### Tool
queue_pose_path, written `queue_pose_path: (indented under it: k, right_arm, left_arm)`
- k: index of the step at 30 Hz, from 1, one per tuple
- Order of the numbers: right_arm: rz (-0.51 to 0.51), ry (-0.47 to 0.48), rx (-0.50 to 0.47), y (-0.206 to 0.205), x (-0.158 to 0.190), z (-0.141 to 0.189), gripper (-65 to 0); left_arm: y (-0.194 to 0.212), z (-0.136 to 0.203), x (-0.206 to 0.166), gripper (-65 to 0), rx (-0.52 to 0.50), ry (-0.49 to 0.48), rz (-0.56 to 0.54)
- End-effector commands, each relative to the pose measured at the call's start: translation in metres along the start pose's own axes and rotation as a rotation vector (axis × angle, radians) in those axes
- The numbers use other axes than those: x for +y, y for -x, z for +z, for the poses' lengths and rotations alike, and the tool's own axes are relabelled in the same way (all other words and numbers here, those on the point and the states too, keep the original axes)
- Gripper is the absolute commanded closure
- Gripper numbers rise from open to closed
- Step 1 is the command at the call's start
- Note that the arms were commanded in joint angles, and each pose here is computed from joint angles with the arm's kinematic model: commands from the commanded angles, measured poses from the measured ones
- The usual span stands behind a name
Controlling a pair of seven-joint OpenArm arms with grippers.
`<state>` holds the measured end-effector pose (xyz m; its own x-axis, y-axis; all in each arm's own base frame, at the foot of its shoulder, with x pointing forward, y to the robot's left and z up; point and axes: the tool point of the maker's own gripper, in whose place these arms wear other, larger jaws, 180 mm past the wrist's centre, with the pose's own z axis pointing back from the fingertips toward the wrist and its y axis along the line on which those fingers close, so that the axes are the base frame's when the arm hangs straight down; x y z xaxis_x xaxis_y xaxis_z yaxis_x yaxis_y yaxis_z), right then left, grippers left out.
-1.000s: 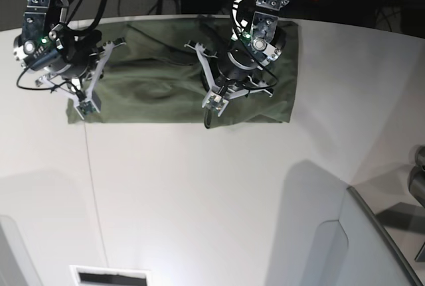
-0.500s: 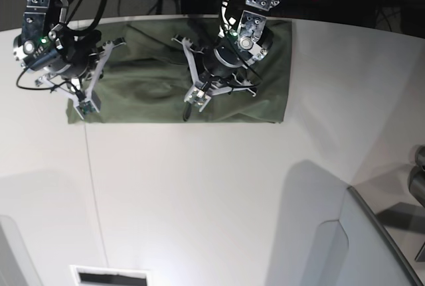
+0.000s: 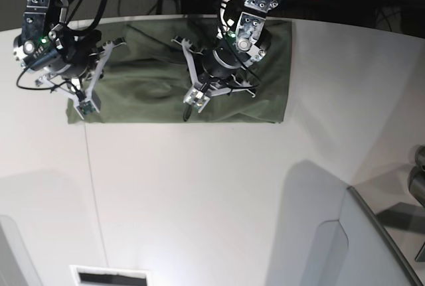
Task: Layout the t-shirt on the table in an organized manner, then fold the t-shirt properly
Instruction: 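Push the folded end with the left gripper toward the right gripper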
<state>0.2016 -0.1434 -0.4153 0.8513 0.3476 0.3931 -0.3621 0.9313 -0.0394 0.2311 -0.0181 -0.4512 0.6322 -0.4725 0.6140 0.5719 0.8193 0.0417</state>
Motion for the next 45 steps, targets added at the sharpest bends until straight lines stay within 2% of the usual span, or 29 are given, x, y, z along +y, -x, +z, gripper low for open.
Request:
queue_pose_path:
  k: [1, 4, 6, 8, 13, 16, 17, 18, 19, 20, 23, 26, 32, 39, 43, 45]
  right_arm:
    - [0.005, 0.007, -0.033, -0.009, -0.003, 0.003, 0.0]
    - [0.008, 0.005, -0.033, -0.009, -0.002, 0.003, 0.0]
    - [0.009, 0.004, -0.032, -0.009, -0.001, 0.003, 0.0]
    - [0.005, 0.007, -0.029, -0.008, -0.003, 0.003, 0.0]
    - [0.005, 0.007, -0.029, -0.008, -0.003, 0.003, 0.0]
    - [0.009, 0.005, -0.029, -0.008, -0.001, 0.003, 0.0]
    - [0.009, 0.005, -0.029, -0.008, -0.001, 0.003, 0.0]
    - [0.009, 0.005, -0.029, -0.008, -0.001, 0.003, 0.0]
    - [0.010, 0.004, -0.030, -0.009, -0.001, 0.003, 0.0]
    - [0.012, 0.003, -0.031, -0.009, -0.001, 0.003, 0.0]
    - [0.010, 0.001, -0.033, -0.009, 0.000, 0.003, 0.0]
    - [0.010, -0.001, -0.033, -0.010, 0.001, 0.003, 0.0]
    - [0.007, -0.006, -0.036, -0.010, 0.003, 0.002, 0.0]
    - [0.004, -0.005, -0.030, -0.008, 0.003, 0.002, 0.0]
    - [0.005, -0.006, -0.030, -0.008, 0.003, 0.002, 0.0]
    - [0.005, -0.006, -0.028, -0.008, 0.003, 0.002, 0.0]
  left_arm:
    - [-0.018, 0.001, -0.010, 0.0, -0.051, 0.023, -0.013]
    - [-0.027, 0.002, -0.028, -12.0, -0.071, 0.062, -0.052]
    - [-0.035, 0.002, -0.039, -16.8, -0.087, 0.085, -0.083]
    - [-0.040, 0.002, -0.050, -19.4, -0.098, 0.109, -0.110]
    - [-0.050, 0.005, -0.062, -20.1, -0.125, 0.129, -0.147]
    - [-0.067, 0.019, -0.052, -18.6, -0.172, 0.098, -0.134]
    - [-0.071, 0.024, -0.039, -15.8, -0.177, 0.064, -0.126]
    - [-0.071, 0.028, -0.023, -11.0, -0.165, 0.025, -0.104]
    - [-0.066, 0.031, 0.001, -2.8, -0.139, -0.028, -0.068]
    - [-0.061, 0.034, 0.021, 0.0, -0.120, -0.075, -0.034]
    - [-0.037, 0.042, 0.078, 0.0, -0.065, -0.205, 0.067]
    - [-0.019, 0.049, 0.107, 0.0, -0.031, -0.269, 0.091]
    - [-0.004, 0.050, 0.115, 0.0, 0.003, -0.281, 0.072]
    - [0.023, 0.031, 0.101, 0.0, 0.084, -0.227, 0.088]
    - [0.021, 0.027, 0.097, 0.0, 0.049, -0.215, 0.088]
    - [0.028, 0.024, 0.093, 0.0, 0.065, -0.204, 0.093]
